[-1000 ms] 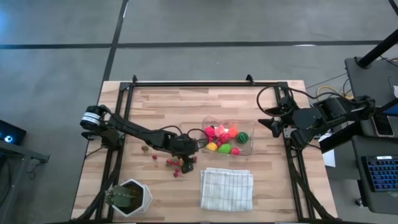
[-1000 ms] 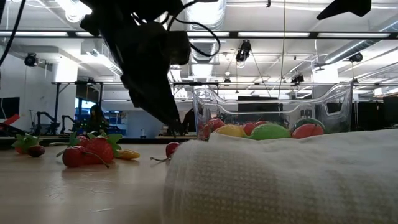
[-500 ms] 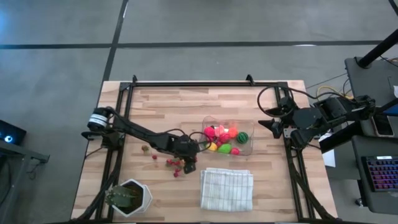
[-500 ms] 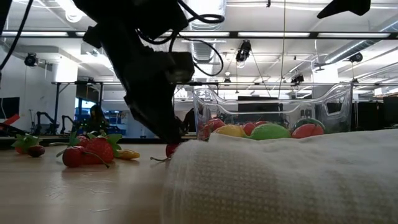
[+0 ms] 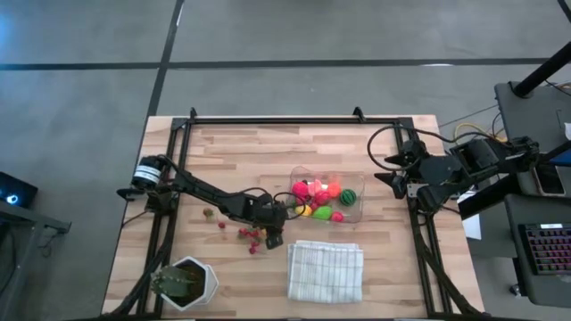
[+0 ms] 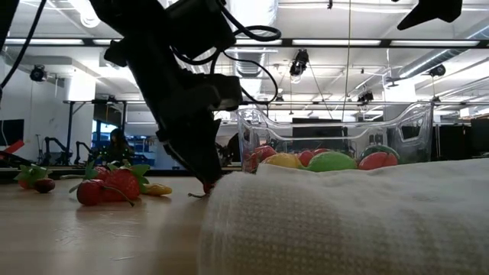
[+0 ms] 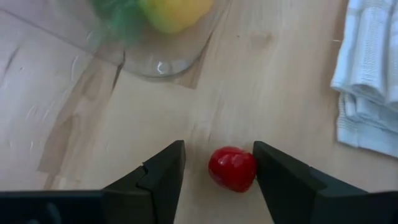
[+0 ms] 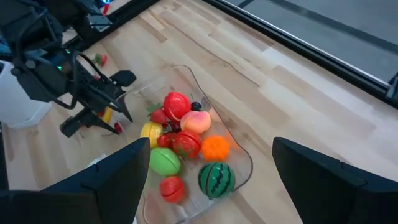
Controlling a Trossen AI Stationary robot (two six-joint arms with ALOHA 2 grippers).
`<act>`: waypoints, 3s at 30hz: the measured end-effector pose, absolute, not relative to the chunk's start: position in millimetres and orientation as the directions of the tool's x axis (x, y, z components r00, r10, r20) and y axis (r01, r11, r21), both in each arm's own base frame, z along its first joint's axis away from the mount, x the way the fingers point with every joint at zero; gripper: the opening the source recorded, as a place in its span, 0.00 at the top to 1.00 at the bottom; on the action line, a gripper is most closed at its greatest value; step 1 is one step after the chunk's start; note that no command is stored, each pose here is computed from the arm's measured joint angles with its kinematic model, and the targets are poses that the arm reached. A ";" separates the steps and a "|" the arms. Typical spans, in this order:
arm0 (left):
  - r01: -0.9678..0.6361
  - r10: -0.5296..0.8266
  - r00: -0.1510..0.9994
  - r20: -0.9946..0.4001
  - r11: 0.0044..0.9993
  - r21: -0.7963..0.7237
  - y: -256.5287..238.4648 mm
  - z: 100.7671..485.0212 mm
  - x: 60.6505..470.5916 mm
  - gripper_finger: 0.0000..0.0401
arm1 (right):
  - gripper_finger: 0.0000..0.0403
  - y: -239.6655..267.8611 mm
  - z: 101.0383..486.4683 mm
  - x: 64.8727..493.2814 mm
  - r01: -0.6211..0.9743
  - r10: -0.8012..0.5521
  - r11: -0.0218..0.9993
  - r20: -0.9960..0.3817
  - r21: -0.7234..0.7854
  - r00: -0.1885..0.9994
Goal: Pick and placing Produce into tupperware
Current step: Put the red cherry into the transparent bin, then adjust the transparent bin
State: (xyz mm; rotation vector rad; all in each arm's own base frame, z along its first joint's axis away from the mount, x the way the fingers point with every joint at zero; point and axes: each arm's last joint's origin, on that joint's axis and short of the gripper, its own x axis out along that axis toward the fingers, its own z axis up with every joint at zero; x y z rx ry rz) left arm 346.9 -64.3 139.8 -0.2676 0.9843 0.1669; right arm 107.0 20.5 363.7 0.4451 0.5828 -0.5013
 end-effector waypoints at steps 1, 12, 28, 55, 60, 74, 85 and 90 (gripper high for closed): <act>-0.260 0.020 0.544 -0.839 0.955 -0.145 -64.2 139.8 346.9 0.58 | 0.18 20.2 363.5 106.2 0.564 -0.318 0.786 -0.616 0.254 0.721; -0.257 0.009 0.528 -0.849 0.955 -0.150 -63.6 145.6 345.1 0.84 | 0.18 17.7 362.8 99.4 0.577 -0.325 0.778 -0.625 0.250 0.710; -0.183 0.088 0.821 -0.564 0.976 -0.114 -43.1 295.1 325.0 0.83 | 0.18 15.1 365.2 91.8 0.569 -0.319 0.775 -0.607 0.275 0.728; -0.378 0.206 0.808 -0.551 0.900 -0.217 15.1 260.5 379.3 0.43 | 0.18 16.4 341.7 85.2 0.269 -0.138 0.907 -0.372 0.325 0.918; -0.376 0.178 0.801 -0.572 0.892 -0.249 2.5 262.4 375.2 0.43 | 0.18 14.5 313.1 71.8 0.113 -0.023 0.917 -0.233 0.382 0.972; -0.362 0.121 0.741 -0.661 0.900 -0.241 -26.9 263.5 360.0 0.42 | 0.18 22.4 259.7 94.7 0.031 0.007 0.923 -0.097 0.384 0.995; -0.353 0.114 0.741 -0.662 0.904 -0.240 -30.6 264.0 359.4 0.42 | 0.18 -4.7 255.3 91.5 0.122 -0.088 0.897 -0.098 0.426 0.991; -0.353 0.115 0.740 -0.663 0.905 -0.237 -30.5 263.5 359.3 0.42 | 0.18 -9.4 245.8 94.5 0.098 -0.038 0.894 -0.143 0.437 0.989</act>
